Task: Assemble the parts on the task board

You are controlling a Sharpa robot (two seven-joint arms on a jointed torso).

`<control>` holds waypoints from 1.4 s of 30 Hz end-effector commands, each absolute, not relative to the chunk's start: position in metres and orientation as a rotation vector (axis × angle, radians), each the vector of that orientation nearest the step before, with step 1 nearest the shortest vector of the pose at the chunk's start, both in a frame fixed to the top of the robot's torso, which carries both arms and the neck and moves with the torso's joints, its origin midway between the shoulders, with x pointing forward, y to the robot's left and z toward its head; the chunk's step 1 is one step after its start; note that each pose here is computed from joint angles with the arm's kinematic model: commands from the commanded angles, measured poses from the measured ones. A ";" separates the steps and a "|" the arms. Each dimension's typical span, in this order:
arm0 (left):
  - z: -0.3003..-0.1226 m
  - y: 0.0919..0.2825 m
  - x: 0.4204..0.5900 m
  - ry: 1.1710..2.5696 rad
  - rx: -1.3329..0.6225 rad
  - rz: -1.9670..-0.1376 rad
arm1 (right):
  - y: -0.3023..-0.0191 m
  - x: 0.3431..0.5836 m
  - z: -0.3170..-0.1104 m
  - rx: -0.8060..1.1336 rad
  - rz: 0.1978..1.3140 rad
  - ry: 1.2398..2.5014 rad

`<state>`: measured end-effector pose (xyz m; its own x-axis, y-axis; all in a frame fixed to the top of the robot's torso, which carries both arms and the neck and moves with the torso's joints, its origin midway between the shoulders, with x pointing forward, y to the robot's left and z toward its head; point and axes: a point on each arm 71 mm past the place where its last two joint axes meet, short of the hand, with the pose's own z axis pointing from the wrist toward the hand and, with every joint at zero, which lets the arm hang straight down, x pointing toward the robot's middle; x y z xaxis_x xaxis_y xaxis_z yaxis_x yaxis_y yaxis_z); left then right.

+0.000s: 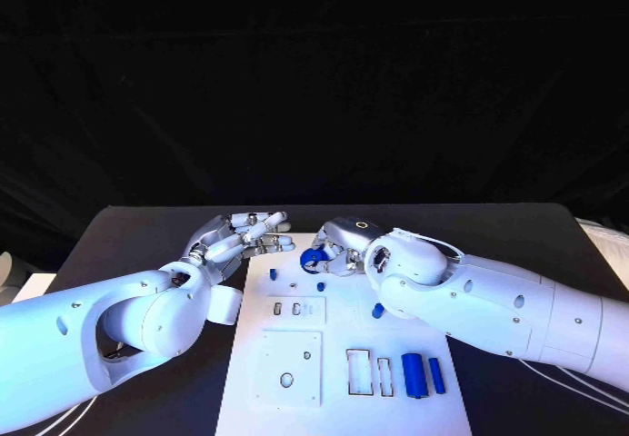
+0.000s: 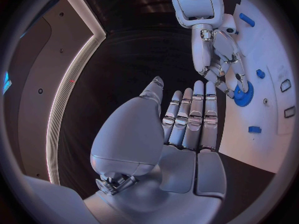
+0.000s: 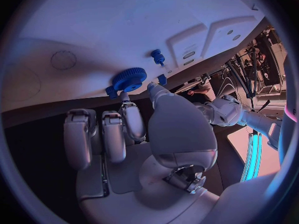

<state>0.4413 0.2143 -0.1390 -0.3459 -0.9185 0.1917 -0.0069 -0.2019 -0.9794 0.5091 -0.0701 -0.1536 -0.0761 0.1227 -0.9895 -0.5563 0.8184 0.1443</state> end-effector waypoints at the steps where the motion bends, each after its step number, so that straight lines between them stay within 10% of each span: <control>1: -0.138 0.212 0.441 1.343 -1.140 -1.661 | -0.073 0.510 -0.158 -0.349 0.565 1.593; 19: -0.138 0.215 0.441 1.340 -1.142 -1.653 | -0.100 0.497 -0.139 -0.253 0.769 1.395; 42: -0.141 0.215 0.445 1.343 -1.145 -1.653 | -0.251 0.493 -0.137 0.016 0.808 1.504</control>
<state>0.4452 0.2171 -0.1415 -0.3361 -0.9228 0.1882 -0.0081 -0.1970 -0.9804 0.4932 -0.2521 -0.1354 -0.1061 0.4607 -0.8812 -0.4434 0.7713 0.4566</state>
